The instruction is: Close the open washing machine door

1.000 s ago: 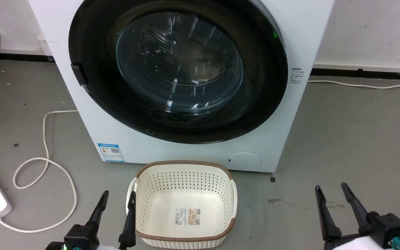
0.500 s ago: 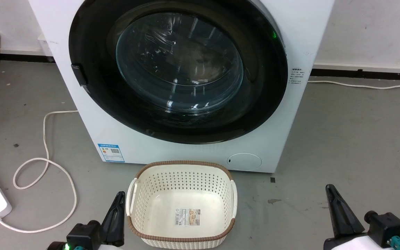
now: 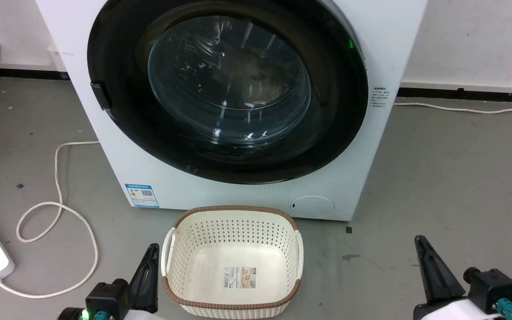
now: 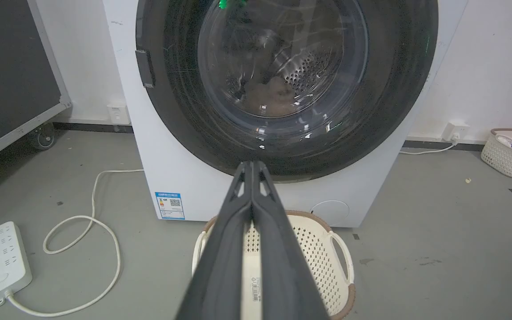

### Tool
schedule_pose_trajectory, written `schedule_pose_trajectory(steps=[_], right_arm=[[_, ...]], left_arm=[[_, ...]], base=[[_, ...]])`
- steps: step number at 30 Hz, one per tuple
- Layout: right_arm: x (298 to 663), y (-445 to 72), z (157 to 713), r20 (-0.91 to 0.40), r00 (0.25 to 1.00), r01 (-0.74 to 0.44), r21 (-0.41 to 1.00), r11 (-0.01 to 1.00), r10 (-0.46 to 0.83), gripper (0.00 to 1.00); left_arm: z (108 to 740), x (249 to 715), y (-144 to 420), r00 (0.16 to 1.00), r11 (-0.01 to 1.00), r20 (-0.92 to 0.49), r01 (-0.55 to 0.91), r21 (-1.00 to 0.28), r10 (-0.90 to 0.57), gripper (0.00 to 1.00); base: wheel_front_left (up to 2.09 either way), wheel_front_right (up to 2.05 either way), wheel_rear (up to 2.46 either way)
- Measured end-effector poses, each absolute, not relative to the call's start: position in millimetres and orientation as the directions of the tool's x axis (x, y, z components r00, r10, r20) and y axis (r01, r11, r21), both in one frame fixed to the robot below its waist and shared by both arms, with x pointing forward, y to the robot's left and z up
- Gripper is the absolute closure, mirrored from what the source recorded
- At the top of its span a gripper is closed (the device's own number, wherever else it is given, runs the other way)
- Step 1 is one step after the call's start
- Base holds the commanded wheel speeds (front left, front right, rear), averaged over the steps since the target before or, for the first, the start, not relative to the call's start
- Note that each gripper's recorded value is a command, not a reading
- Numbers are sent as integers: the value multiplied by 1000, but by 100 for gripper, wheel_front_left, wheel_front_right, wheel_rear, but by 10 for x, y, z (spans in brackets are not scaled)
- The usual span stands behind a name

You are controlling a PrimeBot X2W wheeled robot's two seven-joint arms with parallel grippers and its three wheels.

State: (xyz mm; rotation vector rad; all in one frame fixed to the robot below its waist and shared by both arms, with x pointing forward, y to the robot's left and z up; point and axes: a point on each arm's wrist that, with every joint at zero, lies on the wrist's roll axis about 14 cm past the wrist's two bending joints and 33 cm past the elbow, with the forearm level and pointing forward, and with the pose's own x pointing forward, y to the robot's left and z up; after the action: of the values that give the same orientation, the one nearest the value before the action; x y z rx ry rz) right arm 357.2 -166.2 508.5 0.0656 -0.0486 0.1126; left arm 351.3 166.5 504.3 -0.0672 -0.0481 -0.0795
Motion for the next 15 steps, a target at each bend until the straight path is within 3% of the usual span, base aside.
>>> schedule_pose_trajectory(steps=[15], right_arm=[[3583,-1651,5093,36,993,-118,44,992,117,100]], left_arm=[[5064,3546,1680,997,997,33,70,-44,-69,100]], base=[[0,0,0]])
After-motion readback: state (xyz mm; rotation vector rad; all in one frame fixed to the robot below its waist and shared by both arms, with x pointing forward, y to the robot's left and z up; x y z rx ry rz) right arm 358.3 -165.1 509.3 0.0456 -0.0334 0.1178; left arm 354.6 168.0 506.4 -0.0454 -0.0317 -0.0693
